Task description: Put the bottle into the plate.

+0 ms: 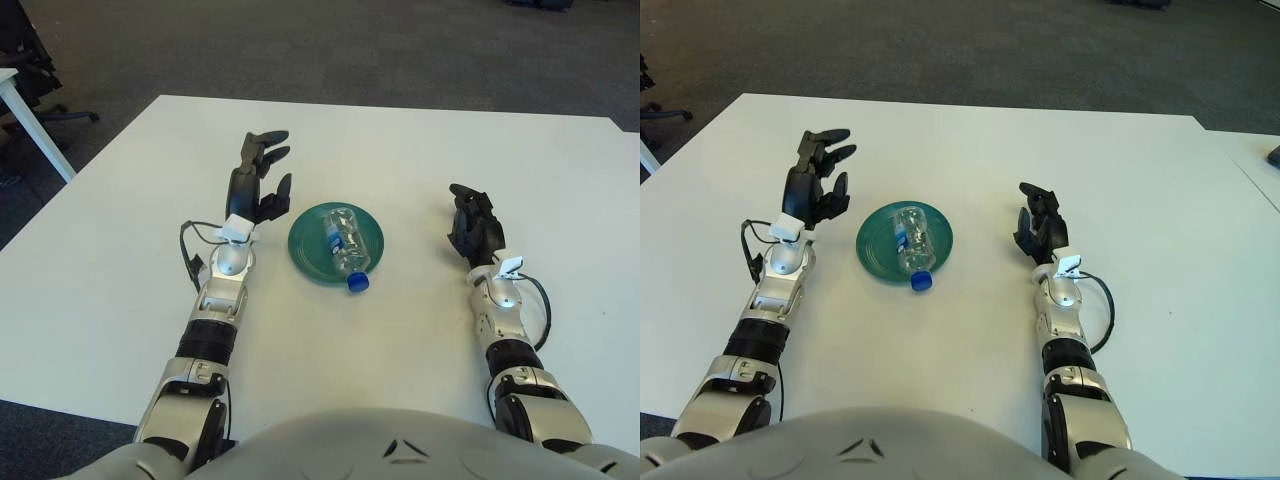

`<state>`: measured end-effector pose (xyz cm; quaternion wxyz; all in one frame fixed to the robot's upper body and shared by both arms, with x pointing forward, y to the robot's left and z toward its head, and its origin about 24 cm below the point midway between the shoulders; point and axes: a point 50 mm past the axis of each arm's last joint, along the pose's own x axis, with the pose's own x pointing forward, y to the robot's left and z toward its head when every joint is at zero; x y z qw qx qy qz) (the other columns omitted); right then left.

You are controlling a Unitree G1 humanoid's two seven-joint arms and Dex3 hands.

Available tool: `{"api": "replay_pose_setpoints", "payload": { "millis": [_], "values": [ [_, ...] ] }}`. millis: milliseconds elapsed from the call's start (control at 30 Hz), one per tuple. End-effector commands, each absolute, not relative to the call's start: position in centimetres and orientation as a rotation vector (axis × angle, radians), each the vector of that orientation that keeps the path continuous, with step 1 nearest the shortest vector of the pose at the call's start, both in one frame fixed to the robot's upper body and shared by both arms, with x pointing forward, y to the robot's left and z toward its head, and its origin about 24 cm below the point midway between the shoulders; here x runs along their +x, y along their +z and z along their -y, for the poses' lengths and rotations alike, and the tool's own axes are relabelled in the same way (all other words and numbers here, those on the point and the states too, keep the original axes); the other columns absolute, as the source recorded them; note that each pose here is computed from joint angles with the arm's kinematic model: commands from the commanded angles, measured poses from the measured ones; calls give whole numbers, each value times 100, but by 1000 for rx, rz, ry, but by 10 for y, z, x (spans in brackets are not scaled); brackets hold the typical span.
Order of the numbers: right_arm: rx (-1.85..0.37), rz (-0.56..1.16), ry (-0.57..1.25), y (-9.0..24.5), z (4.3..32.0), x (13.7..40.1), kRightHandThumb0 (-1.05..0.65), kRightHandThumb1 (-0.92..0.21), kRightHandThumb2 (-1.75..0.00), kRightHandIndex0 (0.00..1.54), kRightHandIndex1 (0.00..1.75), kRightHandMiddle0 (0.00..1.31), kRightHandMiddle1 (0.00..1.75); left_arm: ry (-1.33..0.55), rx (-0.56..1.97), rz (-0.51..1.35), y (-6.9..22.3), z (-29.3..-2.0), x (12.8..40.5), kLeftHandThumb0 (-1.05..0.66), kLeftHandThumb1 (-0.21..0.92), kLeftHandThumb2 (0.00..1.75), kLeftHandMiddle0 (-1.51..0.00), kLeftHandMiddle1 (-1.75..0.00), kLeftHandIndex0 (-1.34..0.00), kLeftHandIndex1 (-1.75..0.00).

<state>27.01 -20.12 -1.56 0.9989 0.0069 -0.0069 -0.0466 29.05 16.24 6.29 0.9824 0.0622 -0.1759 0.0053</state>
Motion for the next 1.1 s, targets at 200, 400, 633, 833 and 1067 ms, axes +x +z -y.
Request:
{"api": "replay_pose_setpoints", "payload": {
  "millis": [200, 400, 633, 833, 1067],
  "values": [
    [50, -236, -120, -65, 201, 230, -70, -92, -76, 33, 44, 0, 93, 133, 41, 236, 55, -192, 290, -62, 92, 62, -45, -73, -21, -111],
    [43, -242, -116, -65, 203, 231, -70, -92, -75, 32, 52, 0, 93, 178, 32, 144, 44, -196, 289, -55, 92, 66, -49, -72, -25, -110],
    [38, -242, -109, -65, 205, 231, -71, -92, -75, 29, 59, 0, 95, 201, 44, 69, 35, -194, 288, -54, 92, 72, -51, -72, -28, -110],
    [30, -231, -95, -63, 207, 232, -73, -92, -77, 27, 59, 0, 95, 199, 53, 5, 24, -178, 285, -56, 92, 74, -51, -71, -28, -110],
    [40, -184, -80, -56, 206, 236, -75, -92, -78, 26, 59, 0, 97, 178, 23, -65, 16, -166, 277, -57, 92, 71, -49, -70, -23, -107]
  ]
}}
